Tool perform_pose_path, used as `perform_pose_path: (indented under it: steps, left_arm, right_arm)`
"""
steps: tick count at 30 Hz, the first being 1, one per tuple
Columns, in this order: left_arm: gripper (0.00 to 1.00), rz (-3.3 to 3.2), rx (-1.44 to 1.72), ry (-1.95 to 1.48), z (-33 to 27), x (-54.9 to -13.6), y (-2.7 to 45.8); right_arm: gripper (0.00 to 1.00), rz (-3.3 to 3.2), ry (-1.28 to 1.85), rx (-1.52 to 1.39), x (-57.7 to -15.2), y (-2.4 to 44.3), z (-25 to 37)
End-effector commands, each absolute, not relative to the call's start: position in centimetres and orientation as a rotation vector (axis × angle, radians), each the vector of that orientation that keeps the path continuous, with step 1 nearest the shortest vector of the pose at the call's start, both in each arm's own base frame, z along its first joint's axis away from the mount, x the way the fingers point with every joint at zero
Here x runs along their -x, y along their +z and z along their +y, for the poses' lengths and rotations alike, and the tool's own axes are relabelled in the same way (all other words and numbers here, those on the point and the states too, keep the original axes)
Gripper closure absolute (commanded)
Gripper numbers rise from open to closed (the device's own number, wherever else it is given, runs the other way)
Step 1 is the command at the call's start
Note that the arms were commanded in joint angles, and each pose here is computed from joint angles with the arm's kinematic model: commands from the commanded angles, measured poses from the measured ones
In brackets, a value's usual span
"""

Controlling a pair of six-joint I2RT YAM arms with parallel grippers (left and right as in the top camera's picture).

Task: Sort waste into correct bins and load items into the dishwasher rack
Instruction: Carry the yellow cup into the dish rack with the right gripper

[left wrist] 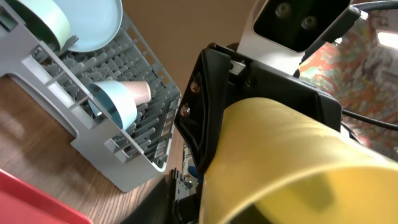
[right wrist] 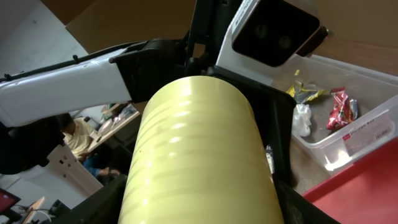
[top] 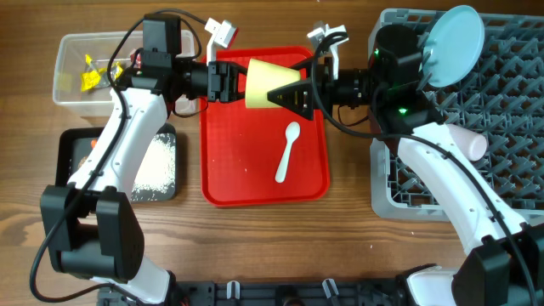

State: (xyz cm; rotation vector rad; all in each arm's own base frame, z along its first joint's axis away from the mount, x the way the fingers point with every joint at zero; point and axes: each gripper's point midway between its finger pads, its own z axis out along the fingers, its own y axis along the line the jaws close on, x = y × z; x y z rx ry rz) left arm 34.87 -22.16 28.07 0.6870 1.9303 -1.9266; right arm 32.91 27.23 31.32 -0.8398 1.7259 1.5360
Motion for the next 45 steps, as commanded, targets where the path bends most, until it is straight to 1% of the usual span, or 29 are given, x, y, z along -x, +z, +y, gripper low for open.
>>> perform_pose_path:
  steps: [1,4,9,18,23,27,29,34,37,40,41,45]
  left_arm:
    - [0.56,1.916,-0.708,-1.919,-22.3,-34.7,28.3]
    - [0.49,1.916,-0.708,-1.919,-22.3,-34.7,28.3]
    - [0.44,1.920,-0.705,-1.911,-22.3,-34.8,28.2]
    - [0.41,1.921,-0.704,-1.910,-22.3,-34.8,28.2]
    - [0.26,1.921,-0.703,-1.909,-22.3,-34.8,28.2]
    - [0.19,1.971,-0.665,-1.829,-22.3,-35.7,27.3]
    - [0.00,2.018,-0.628,-1.748,-22.2,-36.7,26.5]
    - [0.00,2.138,-0.514,-1.501,-21.4,-39.4,23.9]
    - [0.00,2.182,-0.463,-1.390,-20.8,-40.6,22.9]
    - [0.00,2.210,-0.429,-1.314,-20.3,-41.4,22.2]
    - [0.00,2.216,-0.420,-1.295,-20.2,-41.5,22.0]
    - [0.00,2.220,-0.415,-1.283,-20.1,-41.7,21.9]
  right_arm:
    - [0.45,1.722,1.561,0.862,-32.6,31.1,27.5]
    - [0.45,1.722,1.559,0.861,-32.6,31.1,27.5]
    - [0.45,1.724,1.541,0.840,-33.3,31.1,26.7]
    - [0.45,1.708,1.543,0.796,-34.8,31.5,21.9]
    - [0.46,1.708,1.520,0.753,-35.8,31.6,19.5]
    - [0.46,1.728,1.453,0.650,-37.6,31.6,16.2]
    - [0.46,1.746,1.376,0.565,-39.2,31.3,14.4]
    - [0.46,1.812,1.140,0.315,-43.1,29.9,9.0]
    - [0.46,1.860,1.021,0.198,-44.3,28.8,6.3]
    - [0.46,1.915,0.890,0.130,-44.2,27.9,4.1]
    - [0.46,1.955,0.801,0.088,-43.9,27.7,2.8]
    - [0.45,2.025,0.600,-0.018,-42.3,29.0,0.3]
